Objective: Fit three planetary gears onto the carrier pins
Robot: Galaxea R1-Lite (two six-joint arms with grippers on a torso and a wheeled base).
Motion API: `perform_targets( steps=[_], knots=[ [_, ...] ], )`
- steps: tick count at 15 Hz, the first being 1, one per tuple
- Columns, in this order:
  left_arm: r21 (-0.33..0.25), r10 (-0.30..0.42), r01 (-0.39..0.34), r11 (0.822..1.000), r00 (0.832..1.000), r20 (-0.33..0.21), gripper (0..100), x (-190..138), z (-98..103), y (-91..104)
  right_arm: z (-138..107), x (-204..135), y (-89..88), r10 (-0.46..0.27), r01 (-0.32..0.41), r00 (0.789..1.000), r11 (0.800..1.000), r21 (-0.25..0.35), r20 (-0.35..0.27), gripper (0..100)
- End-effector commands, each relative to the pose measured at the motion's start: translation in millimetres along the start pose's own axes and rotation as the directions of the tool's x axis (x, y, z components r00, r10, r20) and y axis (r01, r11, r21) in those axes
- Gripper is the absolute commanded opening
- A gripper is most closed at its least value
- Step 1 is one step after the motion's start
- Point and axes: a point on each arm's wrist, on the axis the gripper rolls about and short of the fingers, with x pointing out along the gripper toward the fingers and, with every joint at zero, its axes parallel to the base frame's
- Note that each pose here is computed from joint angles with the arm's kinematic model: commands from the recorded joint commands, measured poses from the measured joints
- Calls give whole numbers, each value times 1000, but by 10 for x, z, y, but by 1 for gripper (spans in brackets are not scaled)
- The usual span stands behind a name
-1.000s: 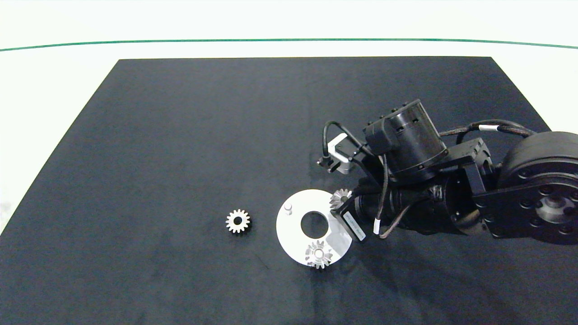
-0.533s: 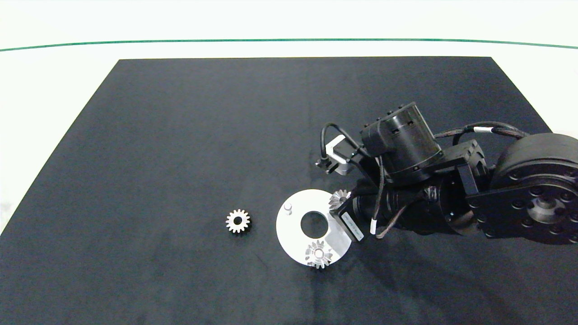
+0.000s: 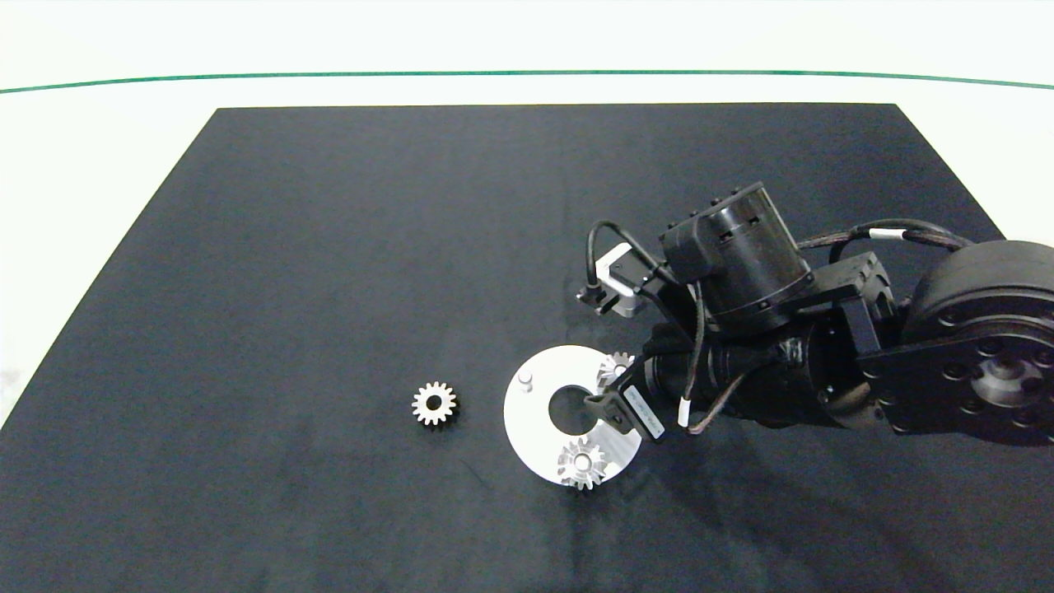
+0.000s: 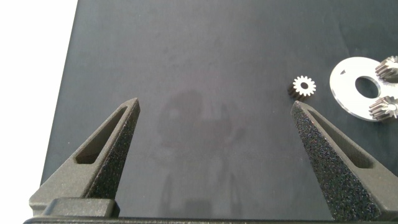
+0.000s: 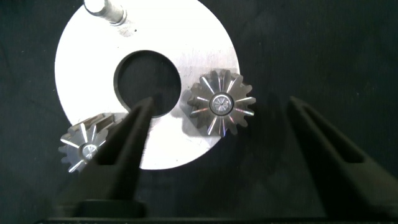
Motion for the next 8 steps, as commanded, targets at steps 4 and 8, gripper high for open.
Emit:
perform_targets(
  steps=[4, 8],
  knots=[
    [15, -22, 23, 1000, 998, -52, 100, 110, -19, 3, -398, -1585, -492, -119, 87, 954, 988, 126, 274, 100],
    [121, -181, 218, 968, 949, -259, 100, 515, -136, -47, -1541, -2258, -605, -315, 242, 910, 932, 269, 271, 100]
  ],
)
